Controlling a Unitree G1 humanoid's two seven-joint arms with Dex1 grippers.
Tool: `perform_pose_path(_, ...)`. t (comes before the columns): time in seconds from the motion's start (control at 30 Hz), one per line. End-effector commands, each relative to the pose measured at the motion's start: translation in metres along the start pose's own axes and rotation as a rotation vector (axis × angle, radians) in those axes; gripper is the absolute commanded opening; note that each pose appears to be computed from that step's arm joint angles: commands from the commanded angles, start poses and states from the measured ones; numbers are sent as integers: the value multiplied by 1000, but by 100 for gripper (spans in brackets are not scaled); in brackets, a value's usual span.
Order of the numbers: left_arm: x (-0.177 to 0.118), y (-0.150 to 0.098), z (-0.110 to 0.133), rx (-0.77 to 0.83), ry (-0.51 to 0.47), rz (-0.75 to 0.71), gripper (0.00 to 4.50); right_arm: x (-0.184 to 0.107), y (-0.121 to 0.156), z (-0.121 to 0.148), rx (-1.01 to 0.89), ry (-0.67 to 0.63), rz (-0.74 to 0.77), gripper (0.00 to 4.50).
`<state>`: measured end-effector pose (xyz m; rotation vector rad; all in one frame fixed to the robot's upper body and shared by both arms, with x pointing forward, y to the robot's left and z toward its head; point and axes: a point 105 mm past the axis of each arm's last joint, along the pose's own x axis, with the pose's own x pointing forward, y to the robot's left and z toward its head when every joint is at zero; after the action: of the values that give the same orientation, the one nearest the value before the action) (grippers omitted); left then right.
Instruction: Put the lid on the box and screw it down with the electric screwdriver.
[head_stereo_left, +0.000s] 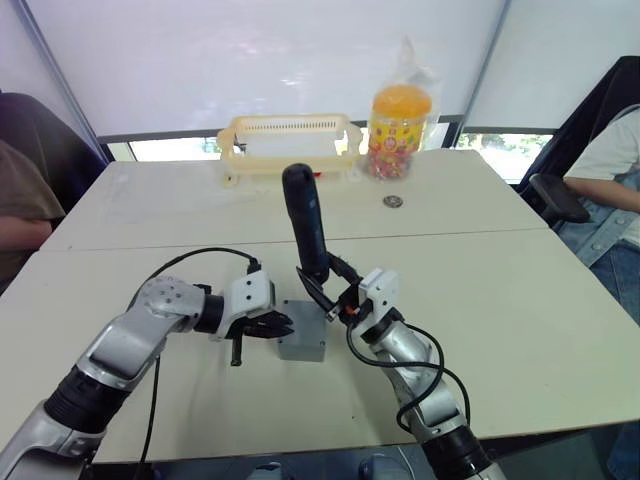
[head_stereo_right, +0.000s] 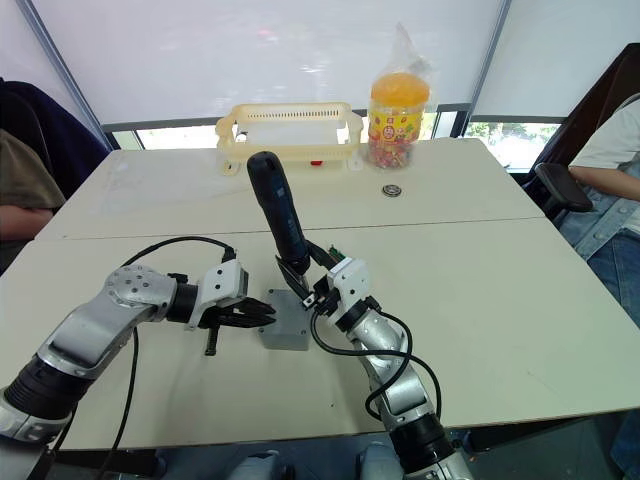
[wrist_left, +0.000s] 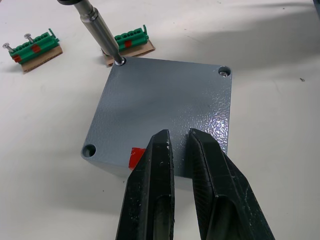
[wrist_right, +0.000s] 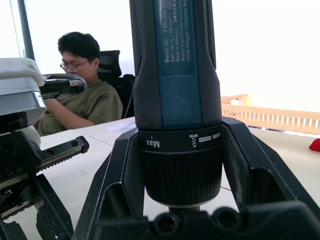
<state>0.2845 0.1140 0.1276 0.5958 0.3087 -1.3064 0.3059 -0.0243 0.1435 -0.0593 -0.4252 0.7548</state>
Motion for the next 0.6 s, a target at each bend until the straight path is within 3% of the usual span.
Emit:
perform_pose_path(0.03, 2, -3, -19, -42, 67, -3, 56, -32, -7, -62, 64, 257, -53, 174)
perform_pose_path(0.6, 6, -6, -21, -49, 63, -14, 56, -34, -17, -60, 33, 254, -74, 174)
